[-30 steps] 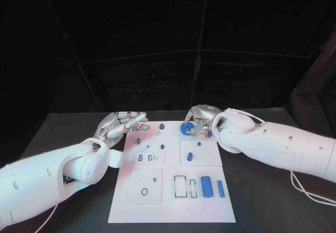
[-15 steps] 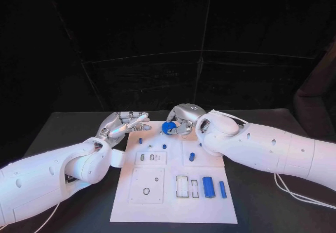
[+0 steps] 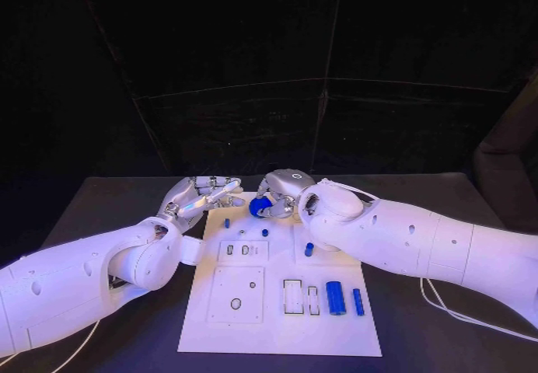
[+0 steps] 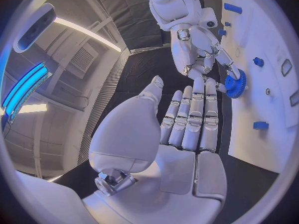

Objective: Assemble the parts on the task board

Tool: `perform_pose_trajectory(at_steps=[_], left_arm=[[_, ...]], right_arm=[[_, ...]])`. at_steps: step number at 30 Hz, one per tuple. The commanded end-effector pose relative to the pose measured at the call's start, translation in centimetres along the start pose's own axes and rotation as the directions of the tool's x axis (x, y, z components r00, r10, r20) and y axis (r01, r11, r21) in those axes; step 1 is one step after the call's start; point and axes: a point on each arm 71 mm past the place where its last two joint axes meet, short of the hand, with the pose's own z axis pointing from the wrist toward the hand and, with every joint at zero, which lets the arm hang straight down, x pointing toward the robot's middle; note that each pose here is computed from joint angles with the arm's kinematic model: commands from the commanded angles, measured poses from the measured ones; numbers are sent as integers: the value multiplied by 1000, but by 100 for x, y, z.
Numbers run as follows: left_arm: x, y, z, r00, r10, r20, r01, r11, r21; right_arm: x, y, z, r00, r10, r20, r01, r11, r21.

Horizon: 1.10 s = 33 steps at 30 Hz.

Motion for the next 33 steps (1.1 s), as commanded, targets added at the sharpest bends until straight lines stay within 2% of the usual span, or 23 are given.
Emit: perform_pose_trajectory(at_steps=[1, 7, 21, 33], left_arm=[[12, -16, 6, 1000, -1, -11, 1, 1000, 8], [10, -17, 6, 1000, 0, -10, 0, 1000, 9], [8, -15, 8, 1000, 0, -9, 0, 1000, 7], [1, -15, 6, 1000, 1, -7, -1, 1000, 6]], right_arm=[[35, 7, 22, 999, -20, -33, 21, 1000, 9], [91, 31, 37, 997, -29, -68, 30, 1000, 9], [99, -8, 60, 998, -28, -49, 30, 999, 40], [120, -79, 36, 996, -23, -88, 29, 997, 68]])
